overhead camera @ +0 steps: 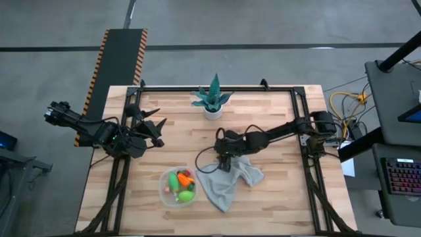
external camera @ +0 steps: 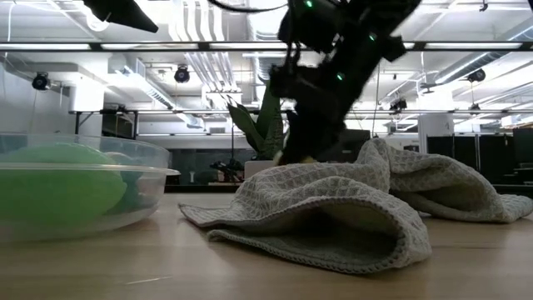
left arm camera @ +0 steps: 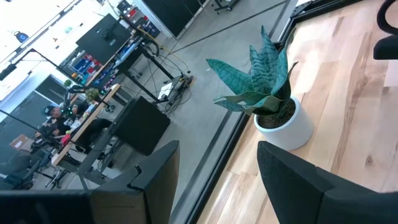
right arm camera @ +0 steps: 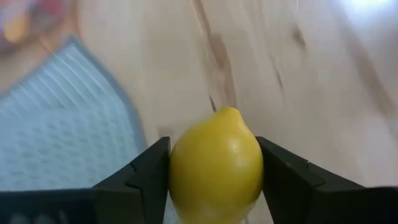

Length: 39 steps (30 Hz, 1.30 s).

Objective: Pick and placing Produce into tupperware
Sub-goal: Put the yellow lemon in the transparent bin

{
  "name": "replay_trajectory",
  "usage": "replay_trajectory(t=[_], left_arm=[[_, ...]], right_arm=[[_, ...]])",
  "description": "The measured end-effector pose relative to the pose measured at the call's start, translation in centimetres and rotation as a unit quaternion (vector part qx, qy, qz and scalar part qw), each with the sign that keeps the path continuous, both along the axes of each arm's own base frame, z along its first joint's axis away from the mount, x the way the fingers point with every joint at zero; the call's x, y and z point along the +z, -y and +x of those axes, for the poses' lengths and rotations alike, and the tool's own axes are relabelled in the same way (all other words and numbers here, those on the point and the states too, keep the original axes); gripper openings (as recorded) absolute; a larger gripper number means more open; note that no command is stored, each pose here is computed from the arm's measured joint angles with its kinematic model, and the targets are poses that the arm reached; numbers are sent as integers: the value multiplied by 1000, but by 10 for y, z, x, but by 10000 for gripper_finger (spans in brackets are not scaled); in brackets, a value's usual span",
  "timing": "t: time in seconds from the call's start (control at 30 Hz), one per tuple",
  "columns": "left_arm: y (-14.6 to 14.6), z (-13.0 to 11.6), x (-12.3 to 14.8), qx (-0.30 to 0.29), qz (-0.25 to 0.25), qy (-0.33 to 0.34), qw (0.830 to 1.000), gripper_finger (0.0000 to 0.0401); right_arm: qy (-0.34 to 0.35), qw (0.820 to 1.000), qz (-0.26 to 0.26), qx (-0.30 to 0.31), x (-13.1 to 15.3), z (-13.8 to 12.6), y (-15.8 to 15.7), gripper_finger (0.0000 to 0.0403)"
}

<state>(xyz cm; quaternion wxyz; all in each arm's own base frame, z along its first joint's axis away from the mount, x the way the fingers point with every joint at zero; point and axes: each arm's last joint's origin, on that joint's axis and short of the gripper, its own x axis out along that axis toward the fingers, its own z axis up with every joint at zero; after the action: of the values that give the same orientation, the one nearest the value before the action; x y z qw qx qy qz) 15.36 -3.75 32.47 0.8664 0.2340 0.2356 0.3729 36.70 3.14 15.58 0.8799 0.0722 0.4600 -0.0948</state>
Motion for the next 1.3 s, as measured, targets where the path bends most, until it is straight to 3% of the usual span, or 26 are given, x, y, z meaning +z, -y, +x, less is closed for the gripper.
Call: replay_trajectory(t=[0.3,0.53,0.67,1.0,1.3], left_arm=[[0,0,0,-3,7,-8,1000,201],[0,0,0,-4,9,-10,1000,201],[0,-1,2,-4,7,-6,1000,201],[0,-3,5,-18,-11,4,1000,201],[-4,-11,10,-28,-26,20,999,201]], right_arm=[[77,997,-3,21,50,29,-8,192],[156,985,1,71,88,47,-40,192],[194,976,2,95,95,60,-62,192],[183,972,-12,145,60,130,-106,192],[176,968,-8,176,41,165,-140,192]])
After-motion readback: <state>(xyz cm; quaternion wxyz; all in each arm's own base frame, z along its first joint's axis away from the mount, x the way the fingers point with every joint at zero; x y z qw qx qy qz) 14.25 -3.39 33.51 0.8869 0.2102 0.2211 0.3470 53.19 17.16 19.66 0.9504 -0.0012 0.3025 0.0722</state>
